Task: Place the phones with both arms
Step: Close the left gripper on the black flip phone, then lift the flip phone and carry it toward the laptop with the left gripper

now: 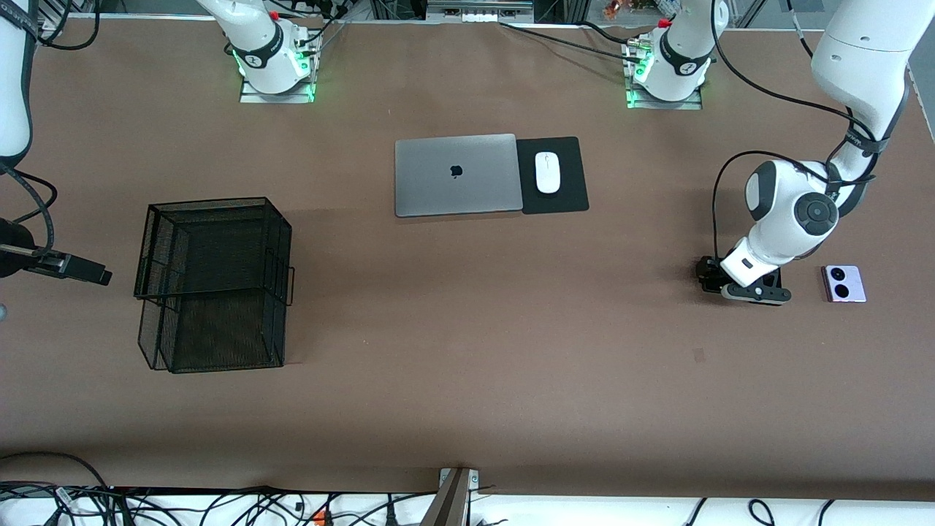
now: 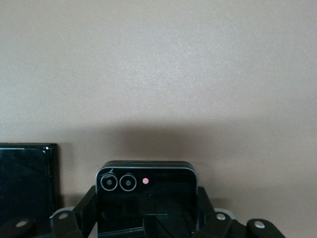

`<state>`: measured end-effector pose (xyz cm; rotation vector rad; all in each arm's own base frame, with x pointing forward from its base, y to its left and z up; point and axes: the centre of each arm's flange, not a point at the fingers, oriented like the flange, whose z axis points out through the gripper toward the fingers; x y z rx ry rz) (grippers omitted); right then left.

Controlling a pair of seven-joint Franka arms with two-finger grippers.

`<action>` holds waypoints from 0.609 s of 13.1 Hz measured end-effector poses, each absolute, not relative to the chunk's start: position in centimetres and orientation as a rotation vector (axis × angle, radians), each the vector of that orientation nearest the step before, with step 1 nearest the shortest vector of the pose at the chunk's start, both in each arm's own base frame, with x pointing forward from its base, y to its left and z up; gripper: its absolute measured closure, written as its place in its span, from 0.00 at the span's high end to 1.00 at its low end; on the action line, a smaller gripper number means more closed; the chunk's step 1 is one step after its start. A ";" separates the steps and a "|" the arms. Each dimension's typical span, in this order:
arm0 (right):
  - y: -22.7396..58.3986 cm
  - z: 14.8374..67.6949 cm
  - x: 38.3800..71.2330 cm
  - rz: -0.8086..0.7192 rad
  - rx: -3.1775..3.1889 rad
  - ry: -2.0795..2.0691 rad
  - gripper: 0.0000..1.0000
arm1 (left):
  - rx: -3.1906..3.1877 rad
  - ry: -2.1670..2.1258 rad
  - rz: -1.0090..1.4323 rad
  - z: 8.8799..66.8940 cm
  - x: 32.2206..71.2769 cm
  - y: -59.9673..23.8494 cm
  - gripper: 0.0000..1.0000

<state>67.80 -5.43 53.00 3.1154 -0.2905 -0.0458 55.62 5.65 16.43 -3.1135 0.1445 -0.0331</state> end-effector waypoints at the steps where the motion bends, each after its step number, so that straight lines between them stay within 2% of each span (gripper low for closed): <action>1: -5.4 53.0 67.8 -0.046 3.115 -0.290 1.00 | -3.112 0.141 -0.015 16.6 55.9 5.8 0.81; 6: -5.4 53.0 67.8 -0.044 3.115 -0.291 1.00 | -3.097 0.116 0.057 19.6 59.1 5.4 0.81; 8: -5.4 53.0 67.9 -0.042 3.116 -0.290 1.00 | -3.087 0.070 0.079 21.9 61.2 2.6 0.81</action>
